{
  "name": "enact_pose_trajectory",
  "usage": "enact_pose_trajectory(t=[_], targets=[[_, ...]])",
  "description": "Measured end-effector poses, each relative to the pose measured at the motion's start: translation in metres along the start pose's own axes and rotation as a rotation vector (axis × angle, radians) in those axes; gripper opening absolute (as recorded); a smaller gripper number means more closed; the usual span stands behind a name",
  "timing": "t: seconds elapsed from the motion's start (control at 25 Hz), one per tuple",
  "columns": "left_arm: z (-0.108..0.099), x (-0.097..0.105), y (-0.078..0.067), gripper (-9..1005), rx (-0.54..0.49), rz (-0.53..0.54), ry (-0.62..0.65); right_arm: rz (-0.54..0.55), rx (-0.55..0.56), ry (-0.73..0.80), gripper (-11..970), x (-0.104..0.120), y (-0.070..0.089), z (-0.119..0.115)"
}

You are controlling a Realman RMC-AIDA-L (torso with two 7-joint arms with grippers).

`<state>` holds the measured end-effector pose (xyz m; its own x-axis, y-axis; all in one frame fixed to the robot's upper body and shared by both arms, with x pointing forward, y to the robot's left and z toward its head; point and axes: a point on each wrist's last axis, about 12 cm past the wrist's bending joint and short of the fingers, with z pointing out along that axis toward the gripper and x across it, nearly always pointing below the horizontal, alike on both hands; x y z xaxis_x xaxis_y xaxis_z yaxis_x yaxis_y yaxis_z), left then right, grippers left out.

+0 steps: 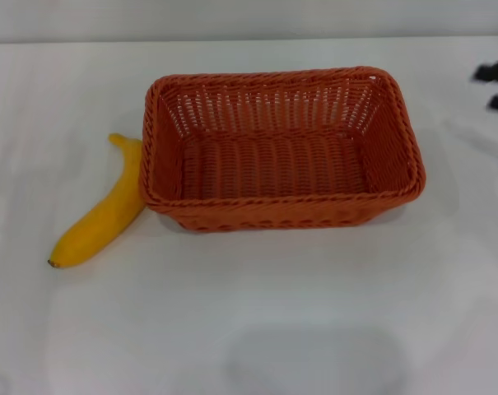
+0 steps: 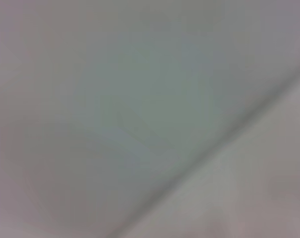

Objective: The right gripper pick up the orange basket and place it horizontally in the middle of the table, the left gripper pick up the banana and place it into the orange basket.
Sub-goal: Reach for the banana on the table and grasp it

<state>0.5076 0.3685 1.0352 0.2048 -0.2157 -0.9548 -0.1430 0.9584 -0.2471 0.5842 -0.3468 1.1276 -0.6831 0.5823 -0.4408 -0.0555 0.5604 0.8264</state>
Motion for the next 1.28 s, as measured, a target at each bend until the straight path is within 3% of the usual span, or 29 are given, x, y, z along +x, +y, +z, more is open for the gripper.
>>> enact_pose_trajectory(t=[0.12,0.32,0.48,0.6,0.76,0.84,1.04,1.28], targets=[[-0.003,0.001,0.001,861,-0.059,-0.029,-0.018,-0.034,-0.056,-0.153,663,-0.006,-0.014,-0.015],[0.0,0.006,0.002,861,-0.085,-0.127,0.024,-0.162,-0.12,-0.48,664,0.003,-0.042,-0.025],[0.011,0.012,0.004,861,-0.037,-0.33,0.146,-0.33,-0.012,-0.751,664,0.027,-0.065,-0.032],[0.017,0.008,0.01,861,0.042,-0.462,0.256,-0.568,0.101,-0.877,662,0.04,-0.066,-0.034],[0.027,-0.008,0.018,860,0.161,-0.593,0.409,-0.856,0.264,-0.908,659,0.045,-0.066,-0.034],[0.032,-0.022,0.022,860,0.238,-0.593,0.472,-0.906,0.324,-0.882,658,0.042,-0.07,-0.033],[0.051,-0.072,0.028,860,0.422,-0.544,0.73,-0.847,0.41,-0.841,659,0.033,-0.08,-0.032],[0.066,-0.115,0.019,857,0.505,-0.315,1.075,-0.763,0.467,-0.837,659,0.029,-0.088,-0.032]])
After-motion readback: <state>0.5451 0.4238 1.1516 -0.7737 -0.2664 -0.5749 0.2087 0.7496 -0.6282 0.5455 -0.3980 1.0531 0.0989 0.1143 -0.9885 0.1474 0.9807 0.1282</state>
